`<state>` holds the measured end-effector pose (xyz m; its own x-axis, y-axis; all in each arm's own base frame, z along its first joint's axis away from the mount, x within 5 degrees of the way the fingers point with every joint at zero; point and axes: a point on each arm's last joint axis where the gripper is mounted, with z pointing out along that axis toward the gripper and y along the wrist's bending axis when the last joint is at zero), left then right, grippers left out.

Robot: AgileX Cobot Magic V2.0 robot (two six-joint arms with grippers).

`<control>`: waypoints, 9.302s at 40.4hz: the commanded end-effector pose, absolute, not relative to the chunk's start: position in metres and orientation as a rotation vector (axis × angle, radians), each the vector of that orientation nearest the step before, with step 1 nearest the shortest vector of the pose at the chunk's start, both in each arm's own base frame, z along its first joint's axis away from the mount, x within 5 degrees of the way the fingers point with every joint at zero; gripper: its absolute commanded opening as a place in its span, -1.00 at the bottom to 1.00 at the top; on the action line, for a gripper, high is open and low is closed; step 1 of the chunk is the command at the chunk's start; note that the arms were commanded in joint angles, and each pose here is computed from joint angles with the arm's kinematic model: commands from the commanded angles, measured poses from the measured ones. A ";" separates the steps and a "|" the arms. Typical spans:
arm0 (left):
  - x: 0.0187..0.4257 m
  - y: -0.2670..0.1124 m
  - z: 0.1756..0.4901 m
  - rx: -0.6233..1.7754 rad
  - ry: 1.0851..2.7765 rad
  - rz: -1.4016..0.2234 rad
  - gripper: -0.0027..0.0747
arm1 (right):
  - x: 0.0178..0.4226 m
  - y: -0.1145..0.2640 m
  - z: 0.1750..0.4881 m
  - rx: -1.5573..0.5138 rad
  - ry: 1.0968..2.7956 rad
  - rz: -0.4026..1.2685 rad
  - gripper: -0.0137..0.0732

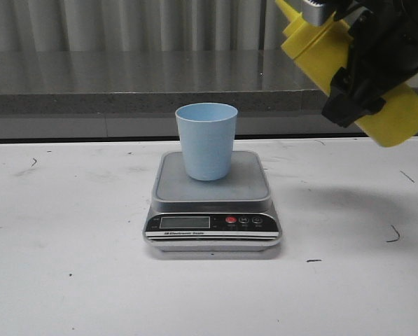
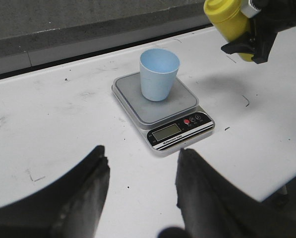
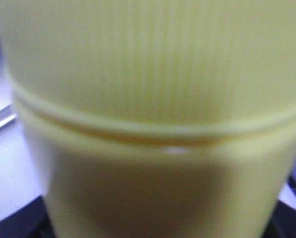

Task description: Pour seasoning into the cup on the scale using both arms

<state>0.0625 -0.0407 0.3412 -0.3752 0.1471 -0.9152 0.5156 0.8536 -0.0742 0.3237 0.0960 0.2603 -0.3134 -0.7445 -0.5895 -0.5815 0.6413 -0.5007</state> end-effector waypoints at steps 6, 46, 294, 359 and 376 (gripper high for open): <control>0.064 -0.042 0.355 0.469 1.854 -0.454 -0.12 | 0.325 0.116 0.320 -1.281 1.754 -0.513 0.11; 0.064 -0.042 0.355 0.469 1.854 -0.454 -0.12 | 0.351 0.166 0.299 -1.746 1.468 -1.353 0.11; 0.064 -0.042 0.355 0.470 1.857 -0.454 -0.98 | 0.046 0.014 0.337 -0.265 2.025 0.243 -0.84; 0.055 -0.001 0.208 -0.053 1.452 -0.096 -0.98 | 0.046 0.014 0.337 -0.265 2.025 0.243 -0.84; 0.055 -0.001 0.208 -0.054 1.452 -0.095 -0.98 | 0.046 0.014 0.337 -0.265 2.025 0.243 -0.84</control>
